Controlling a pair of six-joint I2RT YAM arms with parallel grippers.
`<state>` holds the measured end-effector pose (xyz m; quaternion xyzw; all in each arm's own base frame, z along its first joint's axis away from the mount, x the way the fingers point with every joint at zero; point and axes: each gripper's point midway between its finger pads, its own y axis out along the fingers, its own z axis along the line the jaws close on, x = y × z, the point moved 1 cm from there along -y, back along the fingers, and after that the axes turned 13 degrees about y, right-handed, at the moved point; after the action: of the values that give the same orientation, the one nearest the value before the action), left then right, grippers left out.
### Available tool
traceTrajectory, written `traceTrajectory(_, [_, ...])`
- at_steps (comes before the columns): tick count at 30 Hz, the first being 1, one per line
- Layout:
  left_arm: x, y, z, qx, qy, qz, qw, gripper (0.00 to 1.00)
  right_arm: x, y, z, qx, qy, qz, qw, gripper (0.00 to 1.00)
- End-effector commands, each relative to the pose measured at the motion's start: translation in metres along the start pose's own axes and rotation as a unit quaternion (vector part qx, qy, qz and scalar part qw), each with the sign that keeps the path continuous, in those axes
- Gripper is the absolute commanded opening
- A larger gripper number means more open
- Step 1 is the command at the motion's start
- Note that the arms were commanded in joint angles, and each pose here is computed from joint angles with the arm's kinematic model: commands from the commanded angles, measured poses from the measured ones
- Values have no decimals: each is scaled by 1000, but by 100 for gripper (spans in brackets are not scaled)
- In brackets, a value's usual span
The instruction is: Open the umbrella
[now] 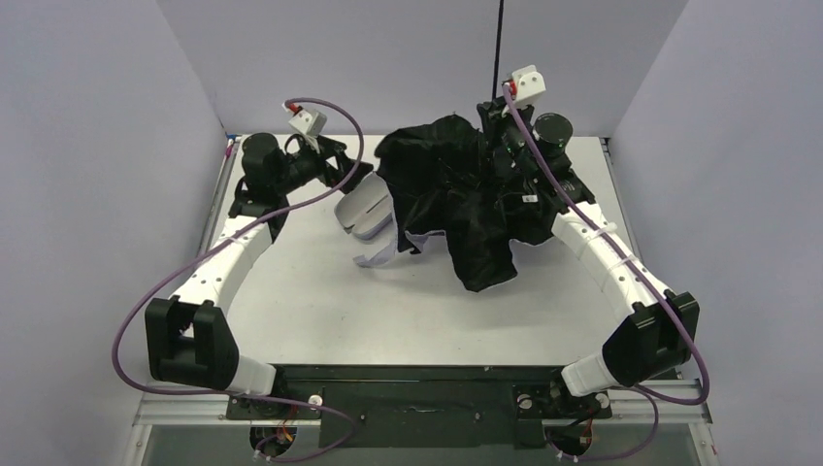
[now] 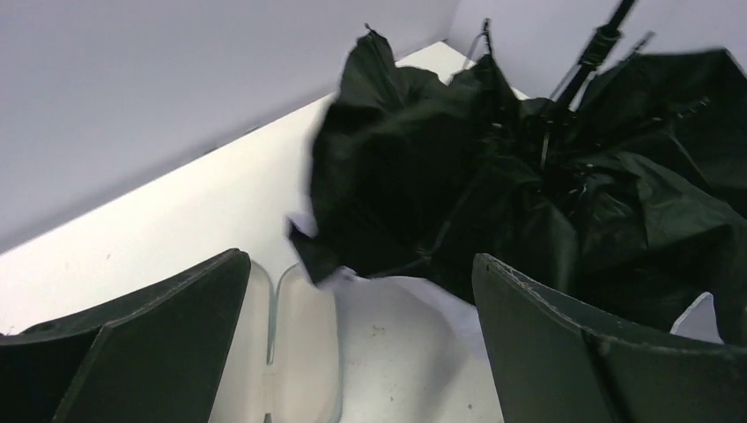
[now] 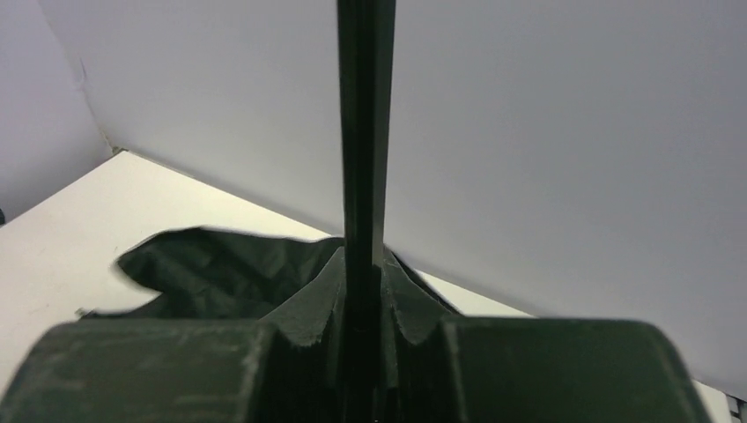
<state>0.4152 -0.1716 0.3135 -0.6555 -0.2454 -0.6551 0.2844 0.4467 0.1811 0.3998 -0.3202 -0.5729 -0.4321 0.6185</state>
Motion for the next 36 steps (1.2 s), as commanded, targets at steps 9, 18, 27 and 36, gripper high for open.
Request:
traceTrajectory(9, [10, 32, -92, -141, 143, -70, 977, 92, -14, -10, 39, 54, 103, -62, 991, 0])
traceTrajectory(18, [-8, 65, -151, -177, 110, -127, 970, 62, -29, -7, 54, 71, 137, -41, 987, 0])
traceTrajectory(27, [4, 107, -165, -156, 94, -168, 969, 43, -41, -12, 55, 63, 143, -22, 988, 0])
traceTrajectory(36, [2, 128, -169, -165, 91, -173, 967, 30, -48, -13, 57, 59, 154, -12, 986, 0])
